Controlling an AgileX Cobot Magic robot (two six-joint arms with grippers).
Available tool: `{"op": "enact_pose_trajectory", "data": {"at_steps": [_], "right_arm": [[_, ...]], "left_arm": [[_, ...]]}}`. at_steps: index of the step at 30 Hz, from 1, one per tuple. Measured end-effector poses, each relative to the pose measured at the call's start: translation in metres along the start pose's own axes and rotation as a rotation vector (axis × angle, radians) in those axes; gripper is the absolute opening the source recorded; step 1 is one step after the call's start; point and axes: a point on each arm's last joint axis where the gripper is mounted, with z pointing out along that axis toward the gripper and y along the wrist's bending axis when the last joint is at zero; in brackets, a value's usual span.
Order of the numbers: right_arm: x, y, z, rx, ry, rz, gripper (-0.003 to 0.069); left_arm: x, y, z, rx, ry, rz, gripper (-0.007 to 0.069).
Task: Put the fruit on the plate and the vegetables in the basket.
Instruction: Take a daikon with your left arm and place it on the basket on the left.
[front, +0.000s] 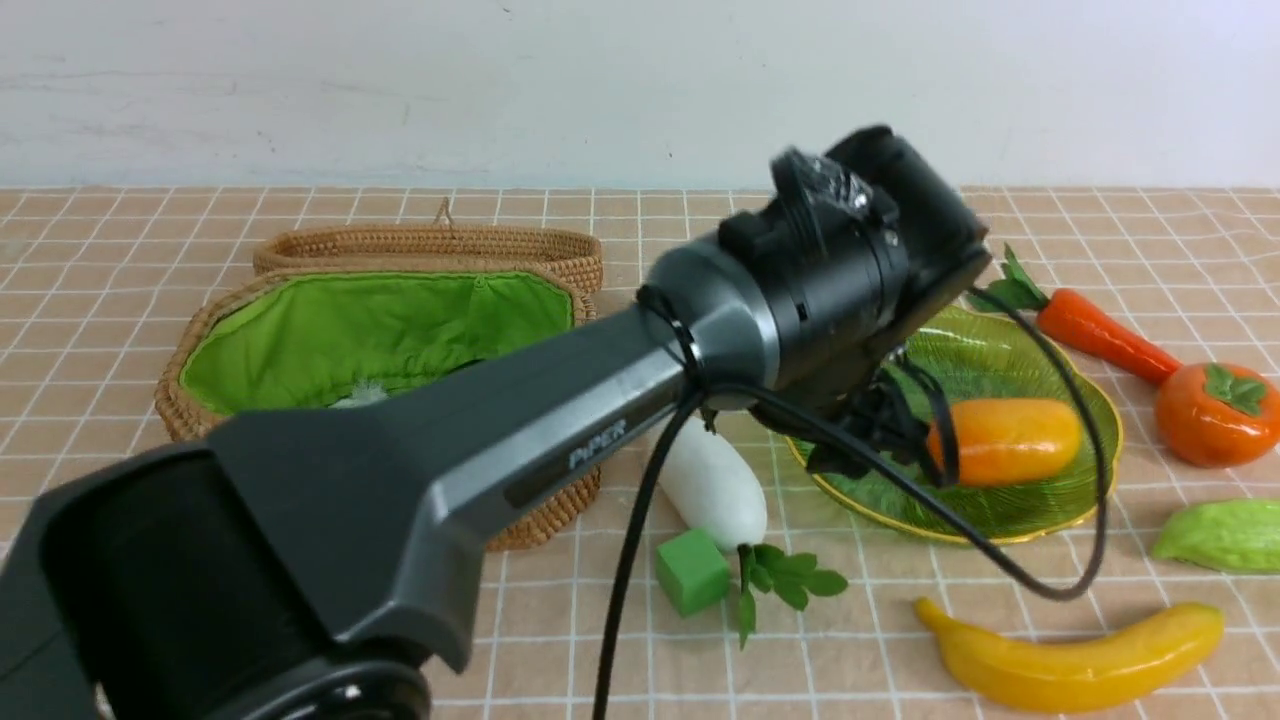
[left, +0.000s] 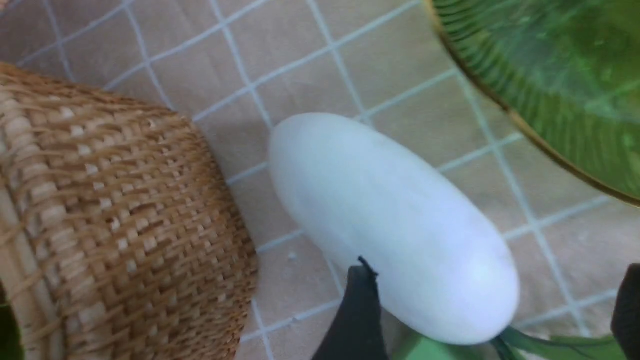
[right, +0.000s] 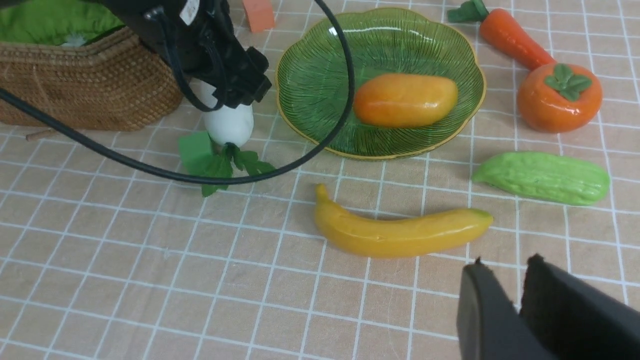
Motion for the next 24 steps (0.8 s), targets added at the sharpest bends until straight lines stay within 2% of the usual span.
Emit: {"op": "enact_pose_trajectory", "data": {"at_steps": [6, 10, 17, 24], "right_arm": [[0.0, 0.0, 0.0, 0.0, 0.0, 0.0, 0.0132], [-0.001, -0.001, 0.0, 0.01, -0.008, -0.005, 0.0137], [-0.004, -0.001, 0.0, 0.011, -0.043, -0.007, 0.0137], [-0.004, 0.001, 0.0, -0.007, -0.045, -0.001, 0.0138]], "left_arm": [[0.001, 0.012, 0.024, 0.034, 0.077, -0.068, 0.0609], [-0.002, 0.029, 0.033, 0.048, 0.107, -0.128, 0.0571], [-0.001, 0.027, 0.038, 0.043, 0.117, -0.143, 0.0564], [0.005, 0.03, 0.067, 0.016, 0.161, -0.15, 0.0564]]}}
